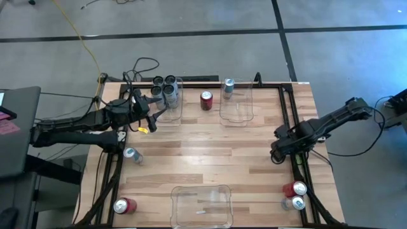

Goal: Sort soda cans
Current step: Put the top right blue soda can into the top right transparent bin

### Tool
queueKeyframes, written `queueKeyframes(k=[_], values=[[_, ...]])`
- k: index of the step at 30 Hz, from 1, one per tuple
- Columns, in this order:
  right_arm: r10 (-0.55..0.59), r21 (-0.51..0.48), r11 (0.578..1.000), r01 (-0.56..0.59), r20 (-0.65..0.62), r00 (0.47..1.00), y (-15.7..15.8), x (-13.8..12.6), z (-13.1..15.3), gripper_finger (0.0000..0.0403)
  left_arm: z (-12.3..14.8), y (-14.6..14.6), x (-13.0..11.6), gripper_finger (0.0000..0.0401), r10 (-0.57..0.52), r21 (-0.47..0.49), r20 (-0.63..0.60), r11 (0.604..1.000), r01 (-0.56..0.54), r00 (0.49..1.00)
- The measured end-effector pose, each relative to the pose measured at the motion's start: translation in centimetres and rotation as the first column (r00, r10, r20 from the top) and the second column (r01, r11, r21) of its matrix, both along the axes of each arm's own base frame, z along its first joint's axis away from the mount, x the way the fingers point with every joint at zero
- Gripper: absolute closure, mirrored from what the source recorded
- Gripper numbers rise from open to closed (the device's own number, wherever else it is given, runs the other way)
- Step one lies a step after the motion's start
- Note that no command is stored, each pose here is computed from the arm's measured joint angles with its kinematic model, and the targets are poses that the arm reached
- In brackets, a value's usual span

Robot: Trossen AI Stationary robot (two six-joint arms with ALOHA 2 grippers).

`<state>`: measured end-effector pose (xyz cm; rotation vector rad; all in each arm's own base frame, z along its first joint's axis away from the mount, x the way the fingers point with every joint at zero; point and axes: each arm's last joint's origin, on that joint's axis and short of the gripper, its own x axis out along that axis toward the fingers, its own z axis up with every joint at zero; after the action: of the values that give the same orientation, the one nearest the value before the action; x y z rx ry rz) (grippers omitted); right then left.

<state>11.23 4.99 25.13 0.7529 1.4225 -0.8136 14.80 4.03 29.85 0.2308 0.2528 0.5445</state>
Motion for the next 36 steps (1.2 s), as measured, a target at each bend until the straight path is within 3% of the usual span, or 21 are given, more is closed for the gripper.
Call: queueKeyframes(k=[6,15,21,25,36], values=[[-0.027,0.016,1.0,0.027,0.036,0.999,0.0,0.5,-0.4,0.0056,0.0,0.0,0.0,0.0172,0.0,0.001,0.001,1.0,0.0,1.0],[-0.067,0.046,0.997,0.063,0.107,0.992,-0.5,1.5,-0.3,0.0178,0.1,0.0,0.0,0.0172,0.0,0.002,0.007,1.0,0.0,1.0],[-0.082,0.071,0.995,0.071,0.159,0.984,-0.6,3.5,0.5,0.0179,0.1,0.0,0.0,0.0172,0.0,0.002,0.009,1.0,0.0,1.0],[-0.071,0.088,0.995,0.056,0.185,0.98,-0.8,5.9,1.8,0.0157,0.3,0.0,0.1,0.0172,0.0,0.006,0.028,1.0,0.0,1.0],[0.134,0.022,0.99,-0.139,0.139,0.981,-4.0,13.2,6.5,0.017,0.2,0.0,0.0,0.0172,0.001,0.001,0.025,1.0,-0.001,1.0]])
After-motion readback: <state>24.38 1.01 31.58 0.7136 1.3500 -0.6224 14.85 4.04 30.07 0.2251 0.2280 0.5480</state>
